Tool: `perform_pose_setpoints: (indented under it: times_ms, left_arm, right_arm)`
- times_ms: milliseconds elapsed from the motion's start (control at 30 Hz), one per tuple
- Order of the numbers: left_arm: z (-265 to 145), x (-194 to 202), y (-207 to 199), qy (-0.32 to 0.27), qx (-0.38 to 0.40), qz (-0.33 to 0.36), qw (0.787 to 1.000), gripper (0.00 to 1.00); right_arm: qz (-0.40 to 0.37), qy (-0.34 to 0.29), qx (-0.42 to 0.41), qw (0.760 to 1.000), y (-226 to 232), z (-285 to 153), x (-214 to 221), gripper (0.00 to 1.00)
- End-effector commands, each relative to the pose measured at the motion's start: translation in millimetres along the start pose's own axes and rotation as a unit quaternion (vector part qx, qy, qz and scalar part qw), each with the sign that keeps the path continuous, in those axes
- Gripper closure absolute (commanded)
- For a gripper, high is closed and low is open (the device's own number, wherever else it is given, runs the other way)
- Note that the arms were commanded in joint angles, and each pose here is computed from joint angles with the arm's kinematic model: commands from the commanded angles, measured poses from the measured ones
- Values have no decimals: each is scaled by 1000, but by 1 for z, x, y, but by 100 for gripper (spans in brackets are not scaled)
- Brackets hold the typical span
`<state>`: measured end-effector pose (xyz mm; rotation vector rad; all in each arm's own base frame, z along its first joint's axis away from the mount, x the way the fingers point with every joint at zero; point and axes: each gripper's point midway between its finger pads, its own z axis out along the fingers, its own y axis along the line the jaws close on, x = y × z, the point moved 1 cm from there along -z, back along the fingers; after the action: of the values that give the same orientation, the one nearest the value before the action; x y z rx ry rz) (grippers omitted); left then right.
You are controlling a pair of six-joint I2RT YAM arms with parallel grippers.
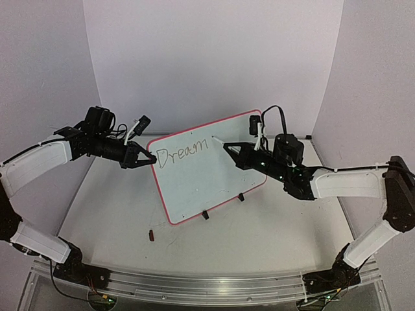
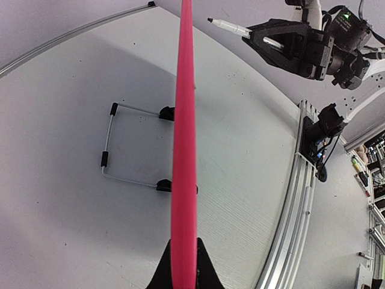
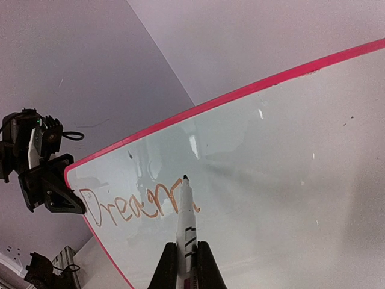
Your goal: Write a sentence on the whiteboard
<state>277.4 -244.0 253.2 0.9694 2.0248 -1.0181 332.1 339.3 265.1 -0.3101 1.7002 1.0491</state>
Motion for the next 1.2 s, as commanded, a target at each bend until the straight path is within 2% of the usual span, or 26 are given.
perform_pose_setpoints:
  times_ms: [0, 633, 933, 1167]
  left_arm:
    - [5, 6, 2, 18, -3, 2, 1000, 100]
    - [5, 6, 1, 18, -1, 2, 1000, 100]
    - [5, 6, 2, 19, 0, 1, 1000, 100]
    - [6, 6, 2, 19, 1, 0, 1000, 100]
  right_arm:
    - [-12, -25, -2, 1000, 3, 11, -18, 100]
    - [-25, -3, 12, 1000, -5, 25, -8, 100]
    - [-29, 23, 6, 999, -8, 24, 9, 100]
    - [-26, 19, 27, 999, -16, 20, 10, 100]
